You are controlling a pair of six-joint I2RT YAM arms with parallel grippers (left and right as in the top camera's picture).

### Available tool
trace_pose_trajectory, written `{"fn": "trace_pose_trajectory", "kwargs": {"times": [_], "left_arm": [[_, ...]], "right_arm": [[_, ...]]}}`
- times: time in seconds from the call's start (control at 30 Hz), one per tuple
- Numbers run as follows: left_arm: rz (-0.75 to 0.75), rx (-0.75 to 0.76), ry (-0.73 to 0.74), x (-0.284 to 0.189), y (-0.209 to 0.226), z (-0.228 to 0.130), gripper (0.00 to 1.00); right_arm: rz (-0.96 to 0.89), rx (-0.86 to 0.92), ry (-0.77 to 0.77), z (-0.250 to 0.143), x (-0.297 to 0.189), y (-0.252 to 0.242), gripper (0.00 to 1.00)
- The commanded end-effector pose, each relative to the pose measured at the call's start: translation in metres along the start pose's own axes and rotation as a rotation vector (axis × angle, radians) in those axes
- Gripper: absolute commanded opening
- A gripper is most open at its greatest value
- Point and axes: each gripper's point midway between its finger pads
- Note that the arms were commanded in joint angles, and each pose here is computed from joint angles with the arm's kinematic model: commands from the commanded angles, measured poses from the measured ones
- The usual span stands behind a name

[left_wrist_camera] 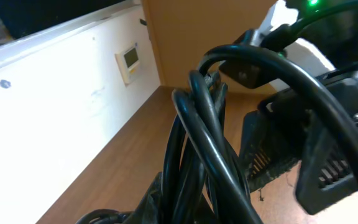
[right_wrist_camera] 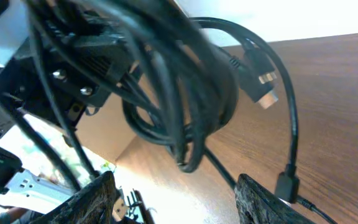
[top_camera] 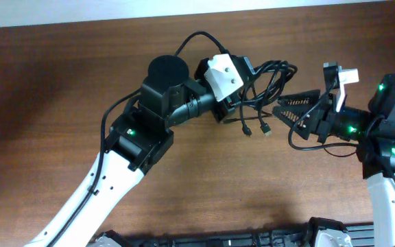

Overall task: Untangle cables
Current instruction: 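Hold the bundle with the left gripper and approach with the open right gripper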

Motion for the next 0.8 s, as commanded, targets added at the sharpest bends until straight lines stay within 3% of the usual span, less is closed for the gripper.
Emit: {"fn": "trace_pose_trajectory", "kwargs": {"times": [0.0,0.13,0.77], "left_arm": [[0.017,-0.004,-0.017,-0.002,0.003,0.007,0.00],[-0.062,0.007,-0.051,-0.002,-0.011,0.014,0.00],[-0.066,-0.019,-0.040,0.000,-0.011,0.010,0.00]], "right_arm": [[0.102,-0.077,-0.006,0.007,-0.002,0.021,0.63],[0.106,-0.115,-0.012,0.010,-0.002,0.022,0.64],[0.197,-0.215,-0.010,0.015,-0.005,0.039,0.63]]}}
Point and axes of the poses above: each gripper's point midway between its finger pads, its own x axis out along the fingers, its own y axis along the line the jaws close on, z = x × y, and after that the axes turned 3 degrees about -x, right-handed
